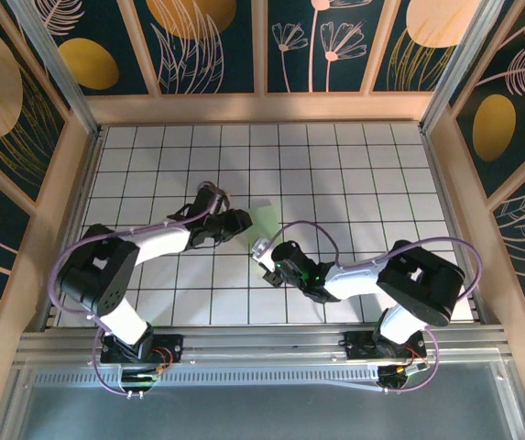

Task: Fold a paper plane with a square sheet of paper (fold left side to right side)
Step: Third fold the triangle at the center of the table.

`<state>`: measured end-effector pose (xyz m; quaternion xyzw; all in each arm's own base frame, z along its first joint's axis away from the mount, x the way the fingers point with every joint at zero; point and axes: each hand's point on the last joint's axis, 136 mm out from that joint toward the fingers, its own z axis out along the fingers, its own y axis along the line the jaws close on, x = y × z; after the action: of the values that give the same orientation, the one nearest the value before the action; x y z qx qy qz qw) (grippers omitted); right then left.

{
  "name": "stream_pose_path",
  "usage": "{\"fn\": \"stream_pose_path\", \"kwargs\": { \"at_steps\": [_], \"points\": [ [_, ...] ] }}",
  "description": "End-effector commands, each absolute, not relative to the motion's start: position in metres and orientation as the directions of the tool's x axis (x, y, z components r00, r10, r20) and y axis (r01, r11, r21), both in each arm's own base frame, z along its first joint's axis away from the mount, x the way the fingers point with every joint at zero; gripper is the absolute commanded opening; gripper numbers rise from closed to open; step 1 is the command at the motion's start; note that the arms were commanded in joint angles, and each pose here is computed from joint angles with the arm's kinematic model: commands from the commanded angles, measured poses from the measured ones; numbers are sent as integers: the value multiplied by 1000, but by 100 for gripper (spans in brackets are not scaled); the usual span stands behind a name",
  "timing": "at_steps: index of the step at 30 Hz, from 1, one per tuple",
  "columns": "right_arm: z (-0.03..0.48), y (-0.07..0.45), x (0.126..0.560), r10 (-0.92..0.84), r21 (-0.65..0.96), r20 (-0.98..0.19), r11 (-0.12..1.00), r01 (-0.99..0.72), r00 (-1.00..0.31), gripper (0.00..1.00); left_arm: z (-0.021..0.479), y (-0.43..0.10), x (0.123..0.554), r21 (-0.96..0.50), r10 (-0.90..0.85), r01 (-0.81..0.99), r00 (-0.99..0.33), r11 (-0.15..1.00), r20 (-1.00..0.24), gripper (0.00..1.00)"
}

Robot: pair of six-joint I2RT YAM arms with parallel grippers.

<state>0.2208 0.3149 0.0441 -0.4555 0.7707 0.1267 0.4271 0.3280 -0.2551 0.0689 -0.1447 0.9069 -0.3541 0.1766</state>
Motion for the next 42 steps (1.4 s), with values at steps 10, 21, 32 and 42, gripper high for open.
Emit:
{"fn": "stream_pose_path", "kwargs": {
  "at_steps": [10,21,32,42],
  "points": [
    [60,322,221,-389,257,-768,539,-802,-508,0,77,-280,334,-704,-212,22,-946,710,-244,18],
    [62,320,221,-351,372,-738,501,-781,-577,0,30,-317,340,-669,-82,61,-980,741,-180,13],
    [56,319,228,-339,500,-644,491,-713,-686,0,-5,-310,331,-602,-42,56,-988,796,-148,5],
    [43,309,249,-304,534,-572,566,-627,-762,0,-14,-308,327,-579,-21,70,-989,812,-148,2]
  ]
}}
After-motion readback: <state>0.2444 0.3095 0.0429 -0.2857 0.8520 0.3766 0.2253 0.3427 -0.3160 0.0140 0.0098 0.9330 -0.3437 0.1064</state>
